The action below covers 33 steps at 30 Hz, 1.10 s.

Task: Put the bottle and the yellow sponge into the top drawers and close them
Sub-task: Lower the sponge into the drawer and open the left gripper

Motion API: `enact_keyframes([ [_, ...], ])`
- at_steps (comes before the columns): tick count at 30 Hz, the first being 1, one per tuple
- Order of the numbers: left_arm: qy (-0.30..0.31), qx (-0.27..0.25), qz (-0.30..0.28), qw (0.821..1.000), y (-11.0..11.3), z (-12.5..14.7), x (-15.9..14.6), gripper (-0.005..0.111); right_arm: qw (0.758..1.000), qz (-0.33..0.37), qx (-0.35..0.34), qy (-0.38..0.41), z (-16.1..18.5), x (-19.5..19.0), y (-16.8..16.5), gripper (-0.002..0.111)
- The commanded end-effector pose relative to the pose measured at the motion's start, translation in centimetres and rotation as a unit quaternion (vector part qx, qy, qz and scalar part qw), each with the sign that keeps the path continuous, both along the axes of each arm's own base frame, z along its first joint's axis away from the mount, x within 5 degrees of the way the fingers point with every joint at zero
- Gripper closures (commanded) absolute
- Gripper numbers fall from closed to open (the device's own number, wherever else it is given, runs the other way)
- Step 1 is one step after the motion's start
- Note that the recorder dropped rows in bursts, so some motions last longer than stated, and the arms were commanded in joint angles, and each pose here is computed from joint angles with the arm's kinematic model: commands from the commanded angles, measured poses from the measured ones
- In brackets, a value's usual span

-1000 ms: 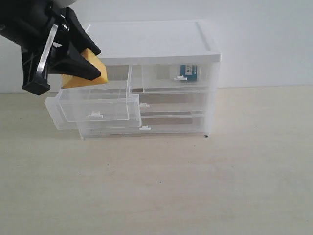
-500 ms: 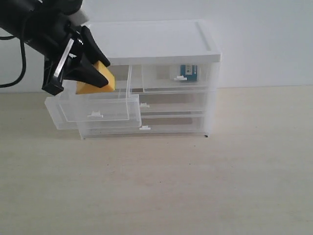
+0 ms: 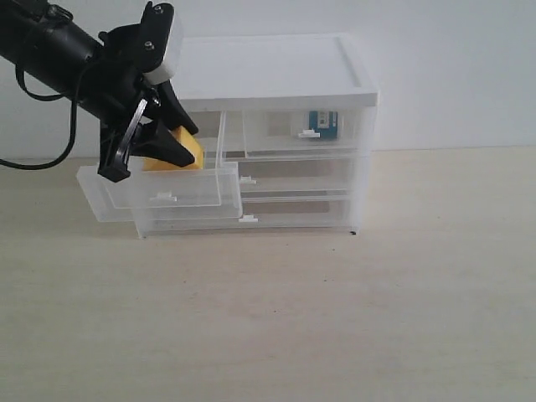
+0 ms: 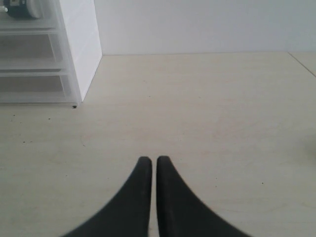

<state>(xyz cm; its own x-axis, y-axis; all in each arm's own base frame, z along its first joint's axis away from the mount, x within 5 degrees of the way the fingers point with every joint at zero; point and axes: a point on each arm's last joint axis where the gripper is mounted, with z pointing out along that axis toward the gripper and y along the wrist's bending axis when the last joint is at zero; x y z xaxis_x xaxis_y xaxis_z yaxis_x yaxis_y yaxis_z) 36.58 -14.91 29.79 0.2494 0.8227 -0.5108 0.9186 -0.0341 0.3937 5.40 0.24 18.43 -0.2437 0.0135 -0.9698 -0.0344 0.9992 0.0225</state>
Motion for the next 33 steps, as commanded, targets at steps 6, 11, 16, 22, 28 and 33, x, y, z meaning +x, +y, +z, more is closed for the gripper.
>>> enact_keyframes([
  [6, -0.046, 0.003, 0.006, 0.999, 0.3, -0.2, 1.2, 0.102, 1.0, -0.002, -0.001, -0.006, 0.0, 0.0, 0.0, 0.107],
  [11, -0.057, 0.006, 0.017, 0.998, 0.5, -1.0, 2.1, 0.102, 1.0, -0.002, -0.001, -0.006, 0.0, 0.0, 0.0, 0.107],
  [16, -0.067, 0.003, 0.029, 0.997, 0.5, -1.3, 2.6, 0.102, 1.0, -0.002, -0.001, -0.006, 0.0, 0.0, 0.0, 0.107],
  [22, -0.073, 0.004, 0.035, 0.997, 0.5, -1.5, 2.8, 0.081, 1.0, -0.002, -0.001, -0.006, 0.0, 0.0, 0.0, 0.107],
  [28, -0.089, 0.002, 0.047, 0.995, 0.6, -1.3, 3.2, 0.049, 1.0, -0.002, -0.001, -0.006, 0.0, 0.0, 0.0, 0.107],
  [33, -0.095, -0.002, 0.053, 0.994, 0.6, -1.2, 3.2, 0.044, 1.0, -0.002, -0.001, -0.006, 0.0, 0.0, 0.0, 0.107],
])
